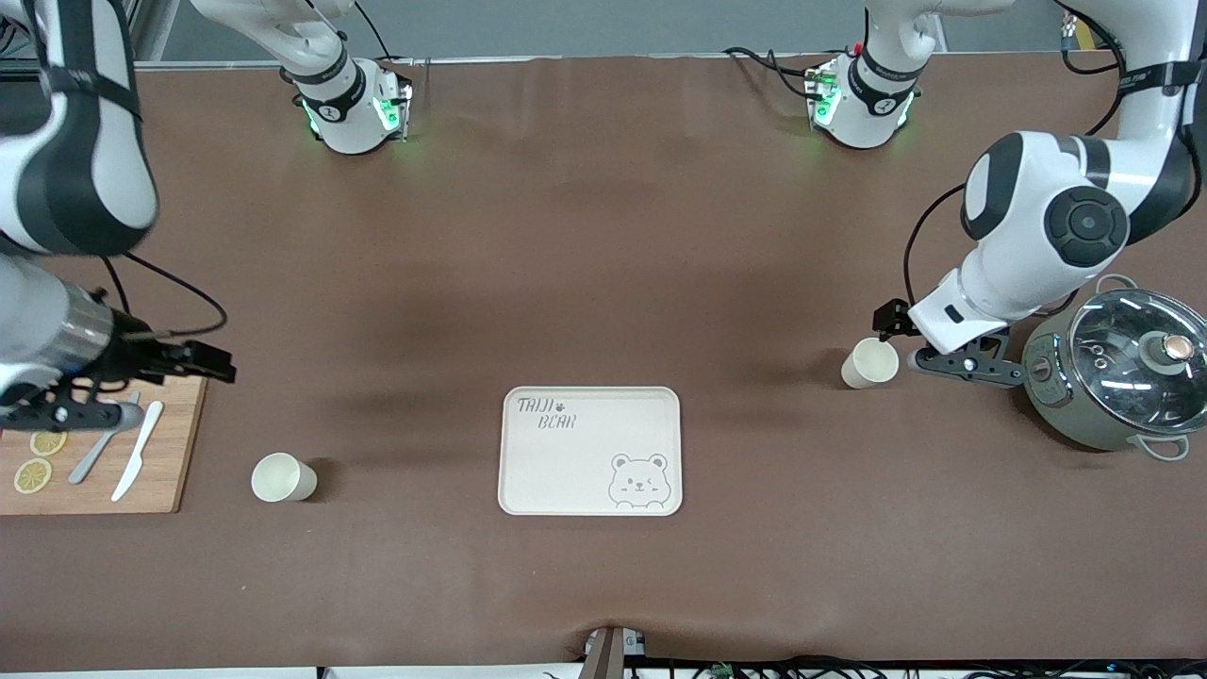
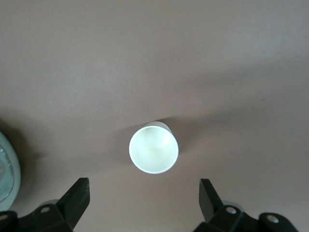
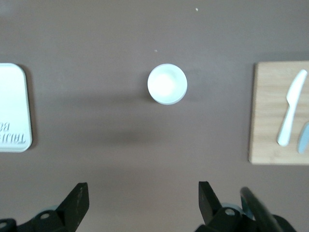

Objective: Place white IKEA cup upright on tray with both arms
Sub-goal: 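Lower the right gripper over one white cup while the left gripper lowers over another, then close the right gripper on its cup while the left gripper grasps the other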

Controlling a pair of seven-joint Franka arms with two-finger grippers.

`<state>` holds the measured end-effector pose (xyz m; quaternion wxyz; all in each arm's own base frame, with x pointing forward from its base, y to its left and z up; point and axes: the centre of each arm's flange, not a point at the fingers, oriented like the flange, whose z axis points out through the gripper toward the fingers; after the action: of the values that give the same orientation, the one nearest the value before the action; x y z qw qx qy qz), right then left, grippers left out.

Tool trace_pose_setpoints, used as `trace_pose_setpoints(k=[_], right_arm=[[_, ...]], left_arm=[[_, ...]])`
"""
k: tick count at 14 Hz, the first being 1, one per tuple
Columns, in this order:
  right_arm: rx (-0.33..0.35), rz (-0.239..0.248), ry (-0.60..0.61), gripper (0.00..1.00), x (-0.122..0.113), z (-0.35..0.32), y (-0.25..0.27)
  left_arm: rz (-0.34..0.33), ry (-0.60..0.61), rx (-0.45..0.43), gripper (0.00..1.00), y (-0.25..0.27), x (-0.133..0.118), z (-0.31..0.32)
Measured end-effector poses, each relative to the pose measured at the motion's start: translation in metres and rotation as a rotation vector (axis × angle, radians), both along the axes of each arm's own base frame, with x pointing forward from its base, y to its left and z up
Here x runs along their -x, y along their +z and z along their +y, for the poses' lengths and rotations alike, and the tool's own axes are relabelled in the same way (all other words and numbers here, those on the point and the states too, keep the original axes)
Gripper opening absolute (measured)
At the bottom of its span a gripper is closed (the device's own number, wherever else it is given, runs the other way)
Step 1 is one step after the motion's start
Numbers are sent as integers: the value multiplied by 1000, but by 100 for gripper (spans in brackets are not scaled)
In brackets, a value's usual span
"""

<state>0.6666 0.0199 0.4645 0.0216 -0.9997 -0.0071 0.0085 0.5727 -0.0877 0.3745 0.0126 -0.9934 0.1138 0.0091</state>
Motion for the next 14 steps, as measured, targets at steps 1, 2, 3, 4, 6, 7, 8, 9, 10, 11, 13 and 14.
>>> trace_pose_setpoints(k=[1,2,3,4,6,7,8,9,10,11,13,14], right_arm=[[1,-10,10,100,-8,8,-18],[3,-17,19,100,-16,16,-38],[5,-22,26,100,-23,22,-59],[7,-27,31,100,-29,27,-80],[11,-49,33,100,-41,30,-123],[13,-63,34,100,-46,29,-143],[16,-74,37,100,-50,29,-161],[18,-83,39,100,-52,29,-176],[21,-91,42,100,-54,28,-188],[23,-99,44,100,-56,27,-196],[28,-121,53,100,-59,24,-208],[30,-131,59,100,-60,21,-214]], left_arm=[[-12,-10,3,100,-12,3,8],[-28,-19,7,100,-23,7,16],[-45,-20,10,100,-34,10,24],[-59,-23,12,100,-44,13,30],[-79,-27,16,100,-62,18,33],[-87,-28,19,100,-71,20,33],[-96,-28,21,100,-80,22,34],[-105,-26,23,100,-88,23,35],[-113,-25,25,100,-95,24,36],[-119,-25,27,100,-103,25,36],[-134,-26,32,100,-117,26,36],[-142,-27,34,100,-125,26,36]])
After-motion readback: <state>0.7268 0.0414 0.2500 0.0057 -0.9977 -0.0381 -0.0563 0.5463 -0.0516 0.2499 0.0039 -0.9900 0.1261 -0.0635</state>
